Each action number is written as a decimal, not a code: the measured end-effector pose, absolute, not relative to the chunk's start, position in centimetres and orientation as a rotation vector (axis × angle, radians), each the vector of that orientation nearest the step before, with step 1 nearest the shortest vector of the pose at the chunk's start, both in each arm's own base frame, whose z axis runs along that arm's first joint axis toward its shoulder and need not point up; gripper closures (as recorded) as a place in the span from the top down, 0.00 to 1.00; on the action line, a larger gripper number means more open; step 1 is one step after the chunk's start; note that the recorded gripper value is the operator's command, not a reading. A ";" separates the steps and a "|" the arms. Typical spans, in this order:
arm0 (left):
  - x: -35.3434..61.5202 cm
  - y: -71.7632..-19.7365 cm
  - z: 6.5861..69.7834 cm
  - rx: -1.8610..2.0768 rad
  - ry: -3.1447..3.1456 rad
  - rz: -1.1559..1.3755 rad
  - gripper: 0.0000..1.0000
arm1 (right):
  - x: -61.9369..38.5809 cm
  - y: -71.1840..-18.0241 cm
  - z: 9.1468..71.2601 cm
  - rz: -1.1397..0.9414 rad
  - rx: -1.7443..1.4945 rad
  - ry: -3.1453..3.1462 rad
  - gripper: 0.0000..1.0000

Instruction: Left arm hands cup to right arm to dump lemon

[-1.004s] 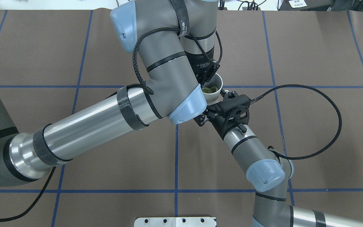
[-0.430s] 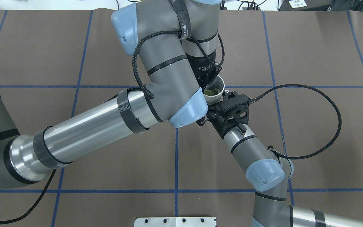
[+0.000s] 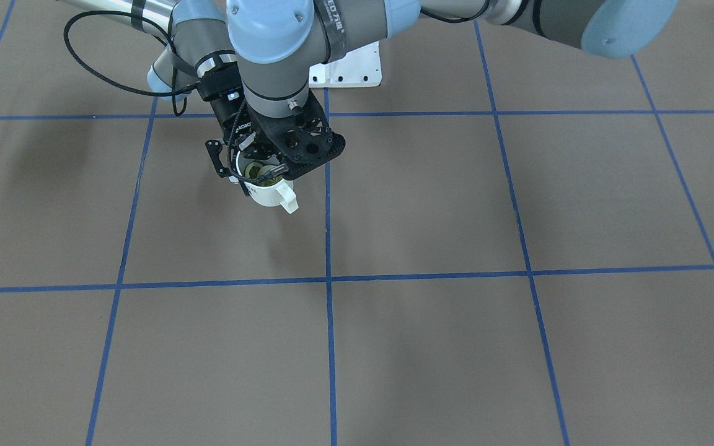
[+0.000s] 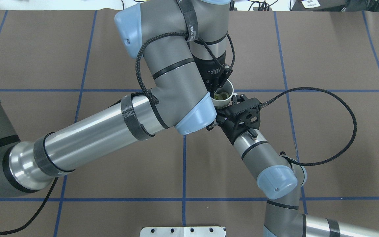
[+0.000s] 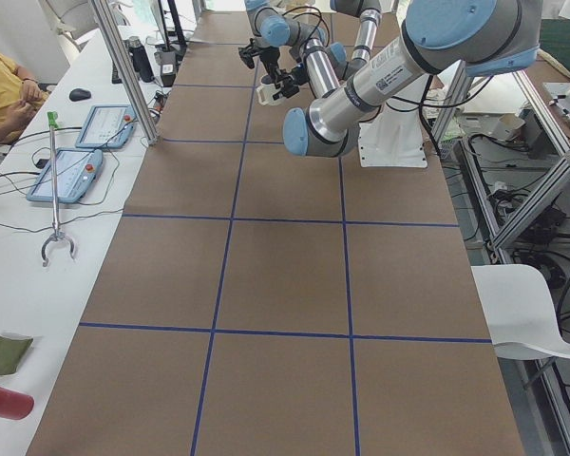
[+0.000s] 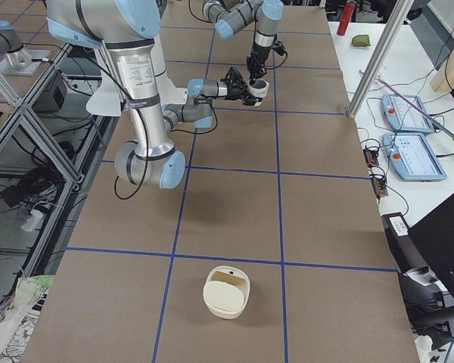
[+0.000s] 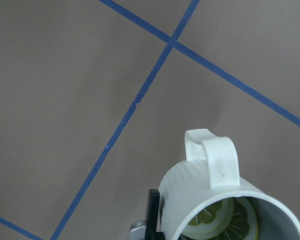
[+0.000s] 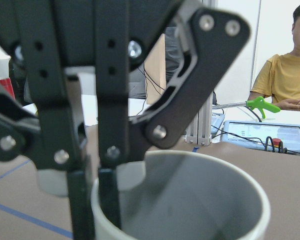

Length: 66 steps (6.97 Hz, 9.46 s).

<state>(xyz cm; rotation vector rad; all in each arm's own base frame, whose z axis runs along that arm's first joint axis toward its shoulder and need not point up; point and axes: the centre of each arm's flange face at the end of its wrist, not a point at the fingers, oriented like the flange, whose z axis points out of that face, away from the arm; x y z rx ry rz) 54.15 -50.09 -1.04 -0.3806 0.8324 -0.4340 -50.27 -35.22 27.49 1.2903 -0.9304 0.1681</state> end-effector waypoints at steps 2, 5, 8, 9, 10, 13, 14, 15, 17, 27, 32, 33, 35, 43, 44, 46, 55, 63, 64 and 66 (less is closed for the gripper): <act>51.1 -49.9 -3.2 -0.346 0.896 -0.431 1.00 | -50.2 -35.3 27.6 0.165 1.291 -0.926 0.22; 46.3 -51.6 -4.9 -0.298 0.954 -0.466 1.00 | -47.1 -35.8 31.2 0.205 1.309 -0.941 0.18; 45.7 -52.1 -4.7 -0.292 0.955 -0.478 1.00 | -36.9 -36.8 42.0 0.290 1.350 -0.931 0.15; 45.7 -52.1 -4.6 -0.291 0.954 -0.479 1.00 | -33.4 -36.7 45.4 0.303 1.338 -0.919 0.15; 45.7 -52.2 -4.5 -0.291 0.952 -0.480 1.00 | -30.3 -37.2 47.9 0.315 1.310 -0.919 0.15; 46.0 -52.1 -4.4 -0.295 0.949 -0.482 1.00 | -21.7 -40.8 51.9 0.387 1.189 -0.969 0.18; 46.1 -52.0 -4.5 -0.299 0.948 -0.487 1.00 | -19.1 -41.7 53.3 0.430 1.121 -1.003 0.17; 46.1 -51.9 -4.5 -0.302 0.947 -0.493 1.00 | -16.6 -42.0 55.3 0.474 1.047 -1.022 0.18; 46.4 -51.8 -4.4 -0.306 0.944 -0.496 1.00 | -10.0 -40.4 59.2 0.570 0.942 -1.060 0.17; 46.6 -51.4 -4.6 -0.310 0.945 -0.501 1.00 | 3.7 -26.2 73.3 1.316 0.471 -1.498 0.20; 46.3 -51.4 -5.2 -0.306 0.953 -0.500 1.00 | 4.0 -27.7 74.6 1.624 0.215 -1.651 0.22; 46.2 -51.4 -5.4 -0.306 0.956 -0.503 1.00 | 4.2 -27.4 75.0 1.676 0.159 -1.688 0.22; 46.0 -51.4 -5.8 -0.305 0.960 -0.512 1.00 | 4.6 -27.1 75.7 1.782 0.050 -1.746 0.22; 43.5 -50.2 -10.7 -0.244 0.955 -0.551 1.00 | 6.3 -26.3 77.0 2.031 -0.288 -1.937 0.22; 43.7 -50.1 -10.7 -0.238 0.953 -0.551 1.00 | 6.3 -26.4 77.0 2.040 -0.303 -1.943 0.22; 43.8 -50.1 -10.6 -0.232 0.950 -0.552 1.00 | 6.4 -26.1 76.3 2.012 -0.324 -1.979 0.22; 44.2 -50.4 -9.7 -0.233 0.935 -0.558 1.00 | 1.0 -40.5 61.5 1.668 0.036 -1.869 0.26; 44.4 -51.6 -9.5 -0.193 0.927 -0.562 1.00 | -24.5 -53.4 45.4 0.730 0.853 -1.417 0.26; 44.9 -52.1 -9.1 -0.188 0.914 -0.549 1.00 | -30.3 -52.7 42.7 0.662 0.950 -1.332 0.26; 46.4 -53.6 -7.9 -0.186 0.870 -0.524 1.00 | -41.1 -48.4 37.2 0.542 1.094 -1.162 0.26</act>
